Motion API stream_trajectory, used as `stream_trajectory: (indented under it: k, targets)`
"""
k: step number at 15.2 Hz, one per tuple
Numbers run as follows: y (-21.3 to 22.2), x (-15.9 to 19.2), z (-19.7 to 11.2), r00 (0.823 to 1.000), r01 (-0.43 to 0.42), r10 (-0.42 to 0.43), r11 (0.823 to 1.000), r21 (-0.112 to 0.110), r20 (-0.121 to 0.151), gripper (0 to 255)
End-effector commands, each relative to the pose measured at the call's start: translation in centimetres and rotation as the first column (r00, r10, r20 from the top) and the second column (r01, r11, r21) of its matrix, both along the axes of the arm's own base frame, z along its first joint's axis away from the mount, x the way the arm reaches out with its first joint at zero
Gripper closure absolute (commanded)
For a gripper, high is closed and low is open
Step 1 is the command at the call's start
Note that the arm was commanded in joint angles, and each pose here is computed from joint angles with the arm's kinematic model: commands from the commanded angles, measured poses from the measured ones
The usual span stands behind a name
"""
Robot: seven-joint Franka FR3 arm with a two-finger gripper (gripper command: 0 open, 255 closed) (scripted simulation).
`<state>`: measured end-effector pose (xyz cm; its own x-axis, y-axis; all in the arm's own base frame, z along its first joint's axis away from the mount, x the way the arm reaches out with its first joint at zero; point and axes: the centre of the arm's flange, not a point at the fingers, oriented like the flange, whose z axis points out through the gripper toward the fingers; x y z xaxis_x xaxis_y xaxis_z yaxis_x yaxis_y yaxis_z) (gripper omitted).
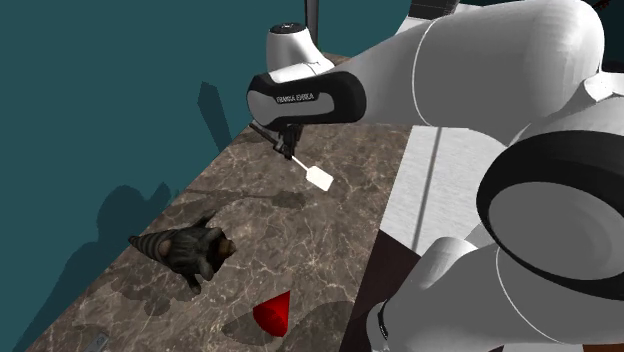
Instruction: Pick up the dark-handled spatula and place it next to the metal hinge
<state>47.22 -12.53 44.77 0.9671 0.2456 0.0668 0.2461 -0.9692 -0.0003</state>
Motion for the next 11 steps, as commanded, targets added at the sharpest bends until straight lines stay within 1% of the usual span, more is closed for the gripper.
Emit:
stream_trajectory:
  k: [1, 11]
  targets:
    - [1.2, -0.5, 0.6, 1.000, 0.000, 0.000, 1.000, 0.000, 0.000, 255]
    - [13.2, -6.1, 0.6, 1.000, 0.000, 0.000, 1.000, 0.000, 0.000, 255]
